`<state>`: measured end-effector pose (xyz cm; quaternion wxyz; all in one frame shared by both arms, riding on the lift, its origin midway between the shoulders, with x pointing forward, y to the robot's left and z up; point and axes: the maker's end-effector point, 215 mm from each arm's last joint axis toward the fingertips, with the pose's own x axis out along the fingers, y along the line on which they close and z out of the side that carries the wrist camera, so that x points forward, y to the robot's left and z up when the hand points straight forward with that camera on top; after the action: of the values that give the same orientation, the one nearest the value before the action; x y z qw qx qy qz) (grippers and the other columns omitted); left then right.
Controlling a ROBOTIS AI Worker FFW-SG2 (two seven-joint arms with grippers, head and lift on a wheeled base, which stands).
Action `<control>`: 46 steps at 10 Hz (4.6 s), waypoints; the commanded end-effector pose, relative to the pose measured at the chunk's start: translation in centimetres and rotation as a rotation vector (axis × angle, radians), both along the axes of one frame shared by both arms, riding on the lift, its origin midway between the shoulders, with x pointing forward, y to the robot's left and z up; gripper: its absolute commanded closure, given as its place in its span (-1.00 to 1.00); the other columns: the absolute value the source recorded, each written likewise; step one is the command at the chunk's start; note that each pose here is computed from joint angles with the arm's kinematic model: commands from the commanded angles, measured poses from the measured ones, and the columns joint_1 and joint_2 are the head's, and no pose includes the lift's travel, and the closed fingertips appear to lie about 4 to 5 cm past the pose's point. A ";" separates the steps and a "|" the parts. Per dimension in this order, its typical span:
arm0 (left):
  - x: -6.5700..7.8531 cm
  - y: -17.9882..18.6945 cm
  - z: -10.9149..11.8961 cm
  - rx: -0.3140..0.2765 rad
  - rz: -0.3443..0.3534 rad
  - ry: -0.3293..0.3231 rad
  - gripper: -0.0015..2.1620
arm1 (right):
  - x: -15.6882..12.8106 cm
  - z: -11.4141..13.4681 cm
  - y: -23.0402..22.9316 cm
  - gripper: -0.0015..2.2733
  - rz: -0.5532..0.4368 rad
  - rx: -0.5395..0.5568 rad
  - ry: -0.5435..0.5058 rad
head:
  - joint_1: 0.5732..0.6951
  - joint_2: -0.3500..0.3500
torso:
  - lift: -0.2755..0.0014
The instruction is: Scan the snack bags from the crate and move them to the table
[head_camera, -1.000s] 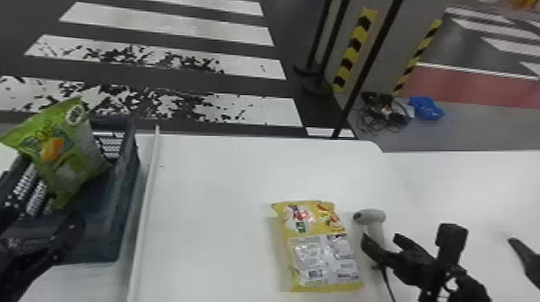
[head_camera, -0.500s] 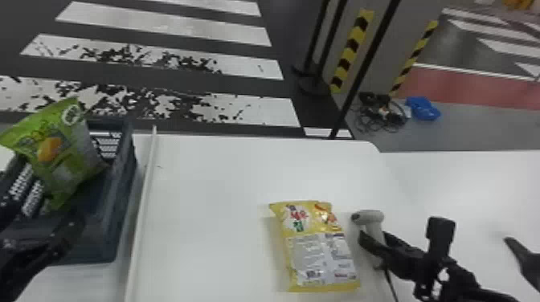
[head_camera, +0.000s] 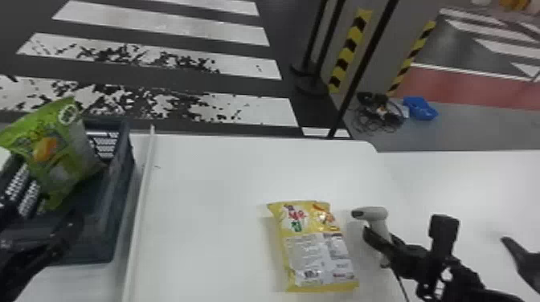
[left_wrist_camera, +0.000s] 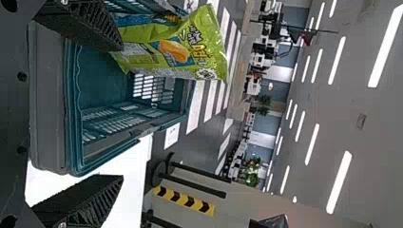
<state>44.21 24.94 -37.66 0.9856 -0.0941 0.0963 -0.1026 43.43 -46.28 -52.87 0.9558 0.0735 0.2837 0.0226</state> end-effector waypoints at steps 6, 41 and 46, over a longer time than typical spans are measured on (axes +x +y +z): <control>1.1 -2.3 1.3 -0.022 -0.050 -0.029 -0.97 | -7.7 12.2 6.7 0.97 -0.043 -0.065 -0.070 | 1.00 -0.69 | 0.30; -0.7 0.2 4.1 -0.088 -0.042 -0.102 -0.97 | -14.7 5.5 20.3 0.97 -0.005 -0.244 -0.124 | 1.00 0.02 | 0.30; -1.5 -0.2 4.0 -0.066 -0.057 -0.095 -0.97 | -8.8 7.6 9.2 0.97 -0.114 -0.229 -0.095 | 1.00 -0.34 | 0.30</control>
<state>42.79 24.78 -33.59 0.9820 -0.1210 0.0472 -0.1370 34.07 -35.16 -45.42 0.9708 -0.0245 0.2344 -0.0454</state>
